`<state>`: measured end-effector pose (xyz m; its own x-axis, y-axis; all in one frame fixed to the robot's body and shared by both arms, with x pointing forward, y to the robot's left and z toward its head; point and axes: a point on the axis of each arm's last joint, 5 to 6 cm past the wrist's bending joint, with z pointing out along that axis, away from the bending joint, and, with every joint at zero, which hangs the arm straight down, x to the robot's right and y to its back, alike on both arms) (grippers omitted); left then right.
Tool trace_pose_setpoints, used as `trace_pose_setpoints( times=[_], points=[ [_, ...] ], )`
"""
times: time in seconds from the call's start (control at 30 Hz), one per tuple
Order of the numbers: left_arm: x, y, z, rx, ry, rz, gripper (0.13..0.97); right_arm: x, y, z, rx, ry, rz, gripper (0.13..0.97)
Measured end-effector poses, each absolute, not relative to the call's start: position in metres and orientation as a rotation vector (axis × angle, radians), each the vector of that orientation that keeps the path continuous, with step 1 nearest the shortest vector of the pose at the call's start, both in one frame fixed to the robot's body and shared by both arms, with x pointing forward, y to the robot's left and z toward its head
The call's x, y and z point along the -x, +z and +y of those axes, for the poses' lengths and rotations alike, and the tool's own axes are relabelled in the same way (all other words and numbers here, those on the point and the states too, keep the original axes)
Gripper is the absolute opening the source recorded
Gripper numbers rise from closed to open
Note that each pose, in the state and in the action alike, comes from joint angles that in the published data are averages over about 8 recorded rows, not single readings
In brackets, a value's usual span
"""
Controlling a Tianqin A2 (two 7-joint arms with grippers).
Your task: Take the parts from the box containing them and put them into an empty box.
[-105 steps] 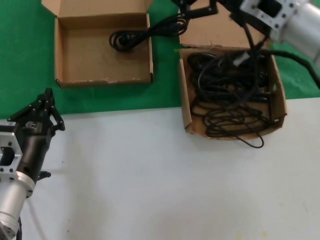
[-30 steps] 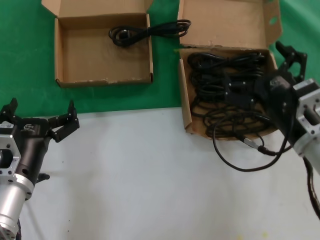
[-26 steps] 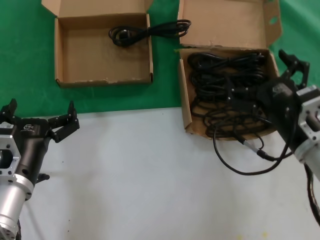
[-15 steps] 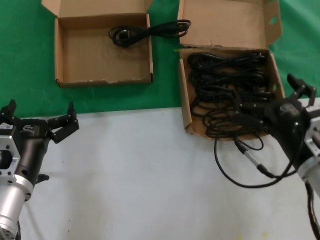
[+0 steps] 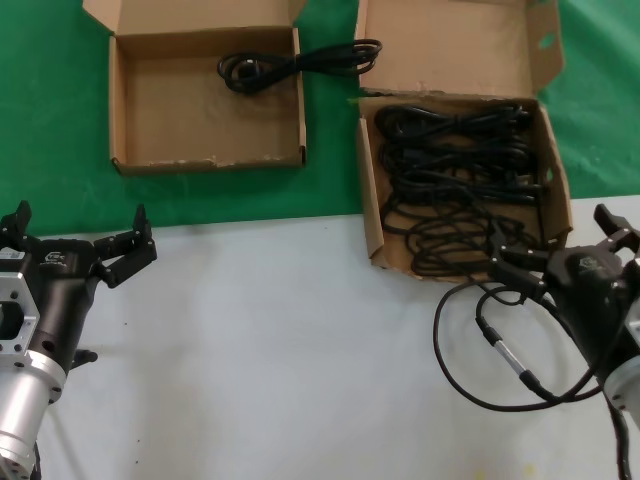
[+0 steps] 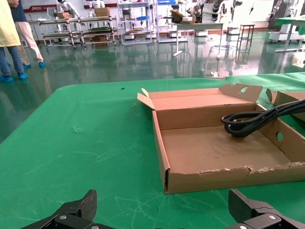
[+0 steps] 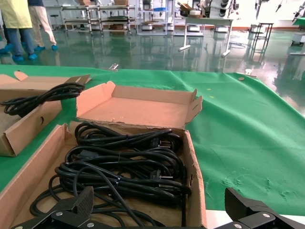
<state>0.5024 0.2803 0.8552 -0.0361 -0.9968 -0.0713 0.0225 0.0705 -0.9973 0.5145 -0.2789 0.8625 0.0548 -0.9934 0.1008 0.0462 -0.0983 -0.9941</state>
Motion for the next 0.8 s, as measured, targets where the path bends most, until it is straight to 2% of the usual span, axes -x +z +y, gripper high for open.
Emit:
trace_pose_setpoints(
  times=[0.8],
  points=[
    [-0.5024, 0.8552, 0.2803, 1.124, -1.193, 1.253, 0.966, -0.5129, 0.8608, -0.2792, 1.273, -1.256, 1.097, 0.966]
  ],
)
